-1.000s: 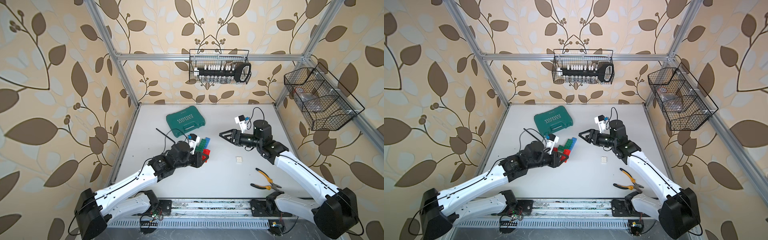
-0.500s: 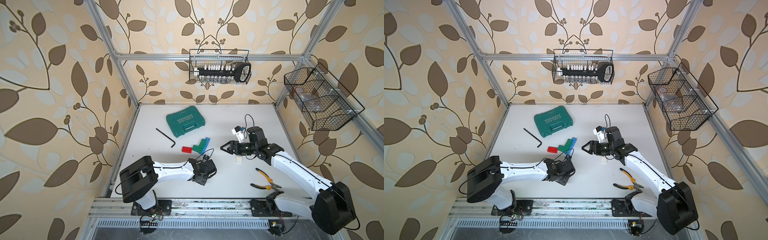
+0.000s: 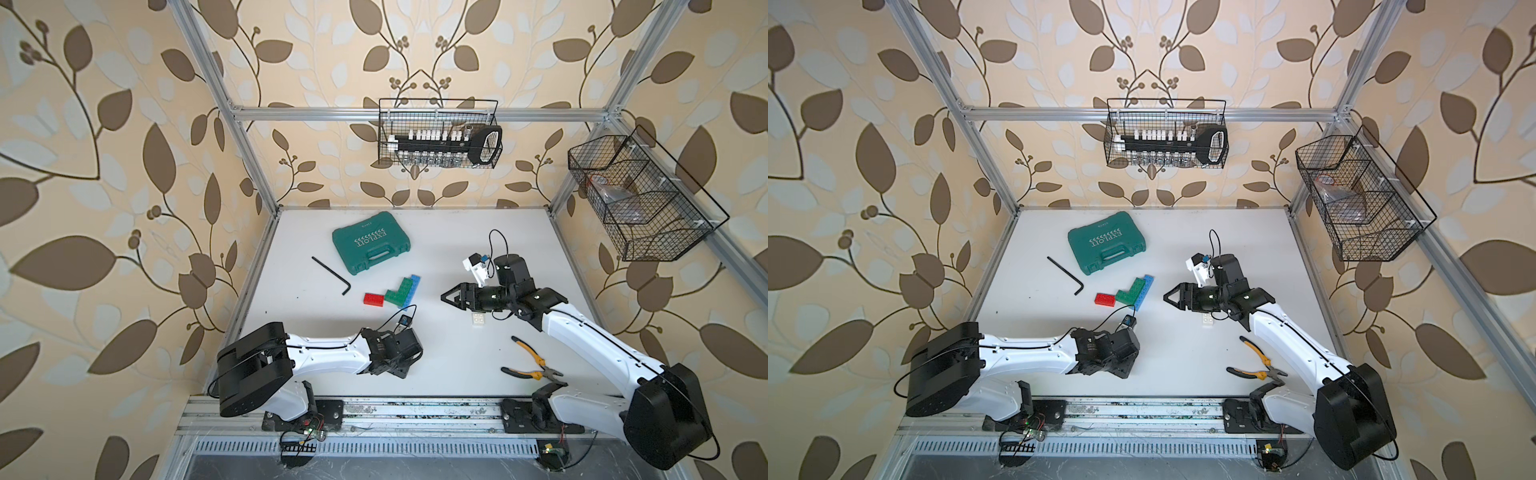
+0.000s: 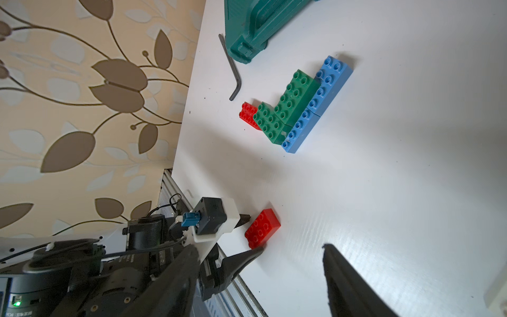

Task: Assemble a small pinwheel with lego
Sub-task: Adjust the lego brick at the center of the board, then pick up the lego brick from the center of the board.

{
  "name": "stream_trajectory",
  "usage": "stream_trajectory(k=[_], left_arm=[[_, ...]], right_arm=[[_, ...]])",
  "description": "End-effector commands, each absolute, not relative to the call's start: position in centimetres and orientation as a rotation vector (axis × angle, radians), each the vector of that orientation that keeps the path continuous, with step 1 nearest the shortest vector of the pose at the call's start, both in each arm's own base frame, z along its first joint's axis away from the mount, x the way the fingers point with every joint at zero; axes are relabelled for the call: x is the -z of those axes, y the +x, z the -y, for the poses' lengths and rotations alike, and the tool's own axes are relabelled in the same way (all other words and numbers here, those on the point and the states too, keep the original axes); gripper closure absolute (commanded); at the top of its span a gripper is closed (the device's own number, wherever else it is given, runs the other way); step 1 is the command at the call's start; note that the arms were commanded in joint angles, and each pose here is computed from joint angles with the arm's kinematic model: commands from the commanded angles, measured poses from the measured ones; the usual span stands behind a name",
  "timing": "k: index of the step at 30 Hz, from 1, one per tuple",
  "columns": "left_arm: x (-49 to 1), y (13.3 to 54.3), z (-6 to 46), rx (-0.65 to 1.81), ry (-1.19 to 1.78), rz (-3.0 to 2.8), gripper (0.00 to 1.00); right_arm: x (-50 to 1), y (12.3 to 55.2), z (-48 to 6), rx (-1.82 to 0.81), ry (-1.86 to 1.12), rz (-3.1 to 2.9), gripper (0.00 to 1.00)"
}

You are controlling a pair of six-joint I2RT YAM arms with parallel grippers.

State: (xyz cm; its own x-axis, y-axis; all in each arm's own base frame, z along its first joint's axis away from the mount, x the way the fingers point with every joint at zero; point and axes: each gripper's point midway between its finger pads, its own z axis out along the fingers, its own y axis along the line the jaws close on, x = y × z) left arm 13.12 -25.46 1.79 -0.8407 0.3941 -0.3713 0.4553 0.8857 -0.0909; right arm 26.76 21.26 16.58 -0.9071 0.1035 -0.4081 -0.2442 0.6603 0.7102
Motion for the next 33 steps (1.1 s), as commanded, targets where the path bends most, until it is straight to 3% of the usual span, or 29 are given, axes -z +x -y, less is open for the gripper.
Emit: stream_trajectory(k=[1, 18, 19, 22, 33], left_arm=[[-2.3, 13.0, 26.1, 0.280, 0.622, -2.661, 0.44], [-2.7, 13.6, 25.6, 0.281, 0.625, -2.569, 0.56], [-2.7, 13.5, 25.9, 0.304, 0.641, -2.558, 0.59], [-3.1, 13.7, 26.2, 0.318, 0.688, -2.519, 0.82], [-7.4, 18.4, 26.1, 0.253, 0.608, -2.401, 0.84]], right_arm=[[-16.9, 26.5, -21.3, -1.152, -0.133, -2.445, 0.29], [-15.6, 26.7, -21.5, -1.167, -0.110, -2.459, 0.31], [-15.4, 26.7, -21.6, -1.173, -0.112, -2.459, 0.31], [-14.7, 26.9, -21.9, -1.193, -0.123, -2.466, 0.31], [-13.0, 29.7, -25.0, -1.345, -0.227, -2.461, 0.42]])
